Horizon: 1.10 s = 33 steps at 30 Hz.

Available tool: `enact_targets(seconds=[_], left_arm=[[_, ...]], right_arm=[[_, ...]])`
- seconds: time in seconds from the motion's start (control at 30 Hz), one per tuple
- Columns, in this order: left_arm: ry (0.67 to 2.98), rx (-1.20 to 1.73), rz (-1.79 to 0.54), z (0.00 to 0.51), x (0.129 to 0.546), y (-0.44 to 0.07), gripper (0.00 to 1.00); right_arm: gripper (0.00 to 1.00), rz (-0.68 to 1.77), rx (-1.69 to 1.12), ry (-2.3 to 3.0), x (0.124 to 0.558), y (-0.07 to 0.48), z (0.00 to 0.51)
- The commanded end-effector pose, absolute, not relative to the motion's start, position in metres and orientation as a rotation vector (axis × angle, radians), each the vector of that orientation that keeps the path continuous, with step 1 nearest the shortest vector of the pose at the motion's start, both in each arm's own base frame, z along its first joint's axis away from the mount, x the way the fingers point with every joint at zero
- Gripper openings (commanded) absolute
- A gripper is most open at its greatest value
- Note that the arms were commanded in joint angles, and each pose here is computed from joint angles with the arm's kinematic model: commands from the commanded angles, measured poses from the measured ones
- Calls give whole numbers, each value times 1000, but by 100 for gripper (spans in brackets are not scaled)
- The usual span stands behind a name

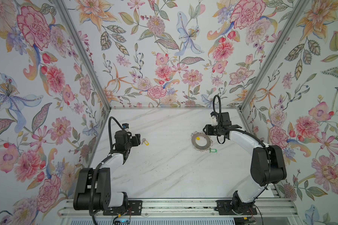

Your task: Remove the keys from the keyring

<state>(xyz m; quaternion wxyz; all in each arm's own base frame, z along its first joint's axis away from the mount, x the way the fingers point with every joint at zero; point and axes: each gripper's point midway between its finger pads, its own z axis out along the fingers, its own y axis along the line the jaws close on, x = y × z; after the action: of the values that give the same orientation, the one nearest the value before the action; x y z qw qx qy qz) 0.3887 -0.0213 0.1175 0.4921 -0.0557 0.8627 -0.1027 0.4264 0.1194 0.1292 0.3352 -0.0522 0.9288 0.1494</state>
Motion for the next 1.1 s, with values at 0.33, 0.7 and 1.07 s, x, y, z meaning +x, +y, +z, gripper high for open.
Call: enact_targets(seconds=[0.33,0.7,1.07], left_arm=[[1761,-398,125,165,329,57,90],[1528,-474,411,163,277,97,99],[1512,-314,352,166,316,78,99]], right_arm=[[72,-90,94,2046,379,12,181],[87,-292,235,1714,350,-37,149],[99,-242,99,1693,365,-12,128]])
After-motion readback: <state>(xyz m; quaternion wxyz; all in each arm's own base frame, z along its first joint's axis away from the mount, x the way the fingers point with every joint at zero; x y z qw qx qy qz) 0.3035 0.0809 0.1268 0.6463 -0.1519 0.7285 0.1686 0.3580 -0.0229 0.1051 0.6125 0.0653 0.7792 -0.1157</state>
